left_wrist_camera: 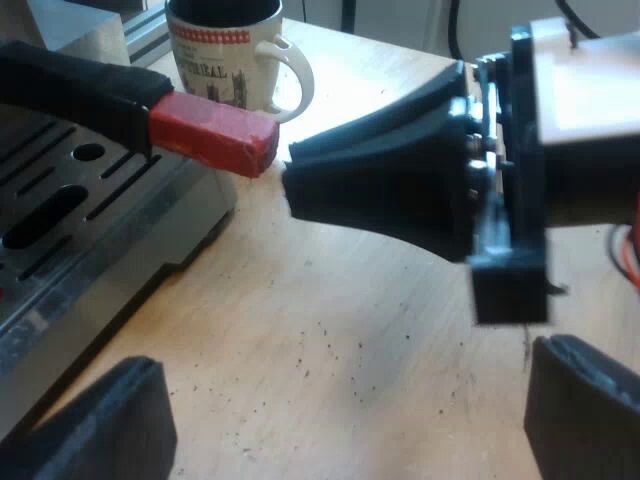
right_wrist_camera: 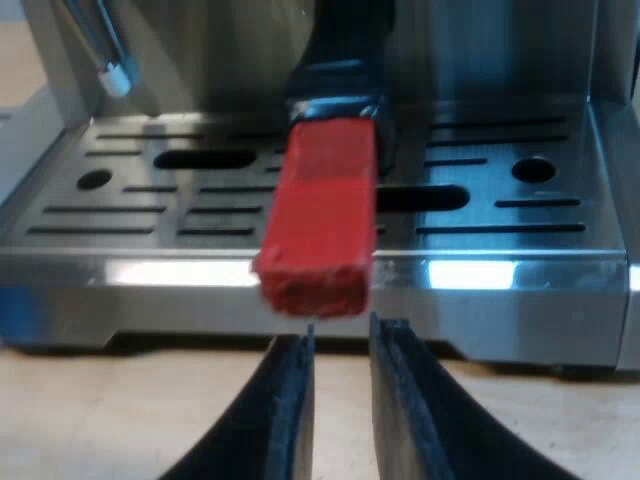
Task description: Grind coffee beans and then tamp
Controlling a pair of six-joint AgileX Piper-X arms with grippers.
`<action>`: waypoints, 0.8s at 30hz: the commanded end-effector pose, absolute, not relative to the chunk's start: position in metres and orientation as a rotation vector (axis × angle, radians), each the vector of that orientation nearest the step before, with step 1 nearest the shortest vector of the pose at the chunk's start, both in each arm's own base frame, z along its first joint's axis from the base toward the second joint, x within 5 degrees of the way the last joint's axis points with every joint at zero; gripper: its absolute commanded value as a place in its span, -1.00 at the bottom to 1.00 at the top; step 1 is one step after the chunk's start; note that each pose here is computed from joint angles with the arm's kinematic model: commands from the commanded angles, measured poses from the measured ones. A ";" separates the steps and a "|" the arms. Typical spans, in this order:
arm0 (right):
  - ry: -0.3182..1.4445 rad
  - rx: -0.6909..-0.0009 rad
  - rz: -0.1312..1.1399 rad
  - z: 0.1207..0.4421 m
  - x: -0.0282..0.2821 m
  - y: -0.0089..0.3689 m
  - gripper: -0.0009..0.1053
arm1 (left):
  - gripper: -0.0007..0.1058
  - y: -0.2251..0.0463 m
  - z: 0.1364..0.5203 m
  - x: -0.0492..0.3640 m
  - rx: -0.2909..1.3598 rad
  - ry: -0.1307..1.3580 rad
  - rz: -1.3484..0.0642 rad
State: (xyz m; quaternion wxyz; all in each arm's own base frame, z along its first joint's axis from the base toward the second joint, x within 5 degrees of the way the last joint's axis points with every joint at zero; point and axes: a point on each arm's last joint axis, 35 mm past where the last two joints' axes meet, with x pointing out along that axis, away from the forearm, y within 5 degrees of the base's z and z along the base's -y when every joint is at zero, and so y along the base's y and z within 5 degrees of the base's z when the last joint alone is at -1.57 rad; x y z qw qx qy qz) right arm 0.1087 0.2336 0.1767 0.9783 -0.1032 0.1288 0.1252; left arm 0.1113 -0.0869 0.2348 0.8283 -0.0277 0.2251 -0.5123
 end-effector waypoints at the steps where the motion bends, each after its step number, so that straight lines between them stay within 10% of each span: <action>1: 0.234 -0.163 0.211 0.183 0.118 0.233 -0.63 | 0.40 -0.088 0.237 0.111 -0.059 0.466 -1.109; 24: 0.144 -0.170 0.054 0.199 0.133 0.230 -0.63 | 0.40 -0.088 0.237 0.111 -0.059 0.466 -1.109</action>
